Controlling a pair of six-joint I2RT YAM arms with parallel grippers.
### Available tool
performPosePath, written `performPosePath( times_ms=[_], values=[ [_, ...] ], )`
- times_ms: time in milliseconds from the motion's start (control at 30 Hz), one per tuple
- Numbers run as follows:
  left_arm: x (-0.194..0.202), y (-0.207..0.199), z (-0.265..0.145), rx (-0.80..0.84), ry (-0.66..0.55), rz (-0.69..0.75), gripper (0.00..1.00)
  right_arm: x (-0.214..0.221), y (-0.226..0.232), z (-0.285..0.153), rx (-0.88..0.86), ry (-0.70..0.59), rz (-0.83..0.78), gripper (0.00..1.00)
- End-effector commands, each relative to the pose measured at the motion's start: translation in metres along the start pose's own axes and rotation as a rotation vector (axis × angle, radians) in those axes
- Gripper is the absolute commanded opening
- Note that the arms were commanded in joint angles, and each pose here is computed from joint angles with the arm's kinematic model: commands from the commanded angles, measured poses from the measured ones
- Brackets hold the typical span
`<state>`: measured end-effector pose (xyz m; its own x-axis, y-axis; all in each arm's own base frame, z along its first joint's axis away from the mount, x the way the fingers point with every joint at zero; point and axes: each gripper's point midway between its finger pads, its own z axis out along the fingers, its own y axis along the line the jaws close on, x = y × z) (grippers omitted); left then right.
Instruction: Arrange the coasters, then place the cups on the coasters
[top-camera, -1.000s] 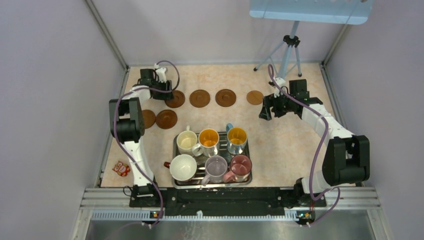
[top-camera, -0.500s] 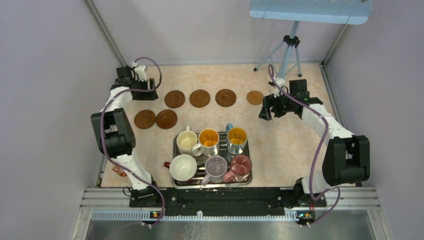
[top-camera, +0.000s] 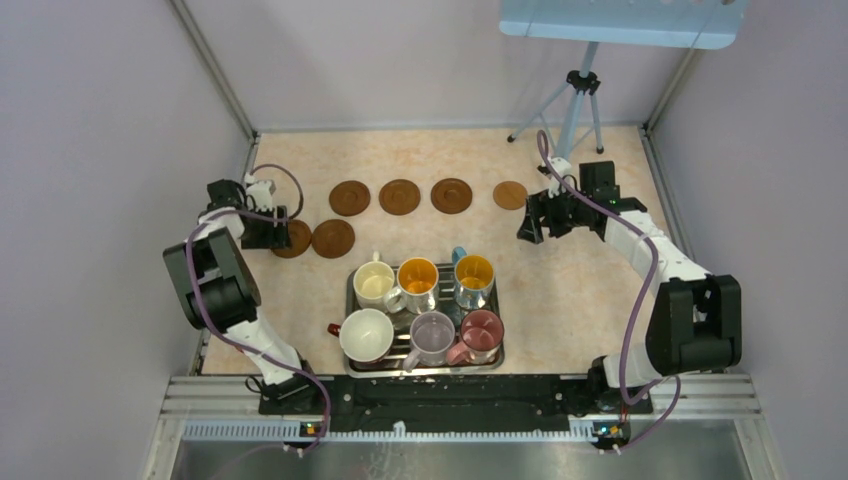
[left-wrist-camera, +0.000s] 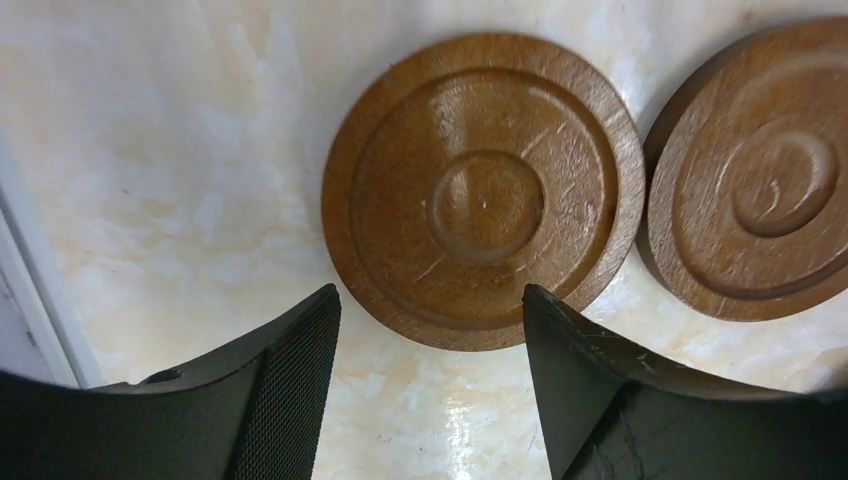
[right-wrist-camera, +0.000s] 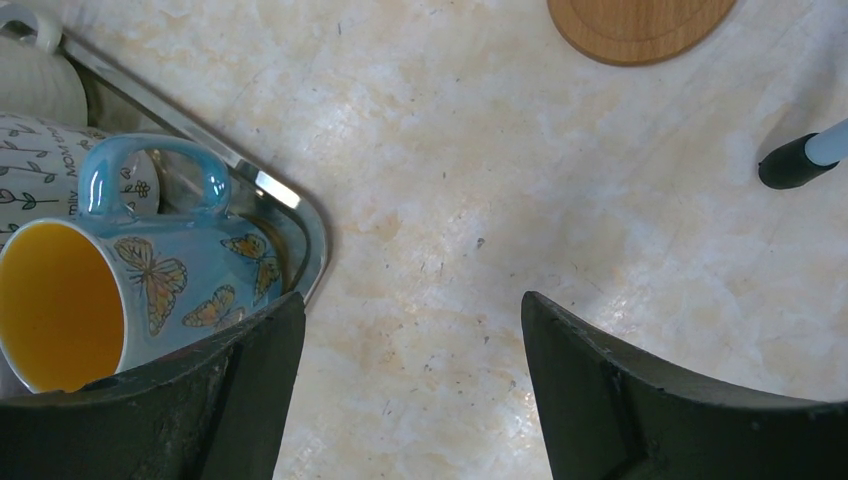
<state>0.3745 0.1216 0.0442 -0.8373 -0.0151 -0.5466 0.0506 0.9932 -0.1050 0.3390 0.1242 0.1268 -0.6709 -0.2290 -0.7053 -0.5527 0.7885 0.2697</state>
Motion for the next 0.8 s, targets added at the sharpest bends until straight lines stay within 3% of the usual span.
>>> performPosePath(
  times_ms=[0,400,767],
  values=[
    [-0.007,0.007,-0.006,-0.05,-0.057,0.091,0.72,-0.015,0.003,-0.01,-0.008,-0.068,-0.034,0.78],
    [-0.024,0.016,0.025,-0.027,-0.073,0.014,0.52,-0.013,0.001,-0.008,0.0,-0.062,-0.035,0.78],
    [-0.045,0.03,0.059,-0.024,-0.071,-0.073,0.52,-0.009,-0.004,-0.005,0.006,-0.049,-0.026,0.78]
  ],
)
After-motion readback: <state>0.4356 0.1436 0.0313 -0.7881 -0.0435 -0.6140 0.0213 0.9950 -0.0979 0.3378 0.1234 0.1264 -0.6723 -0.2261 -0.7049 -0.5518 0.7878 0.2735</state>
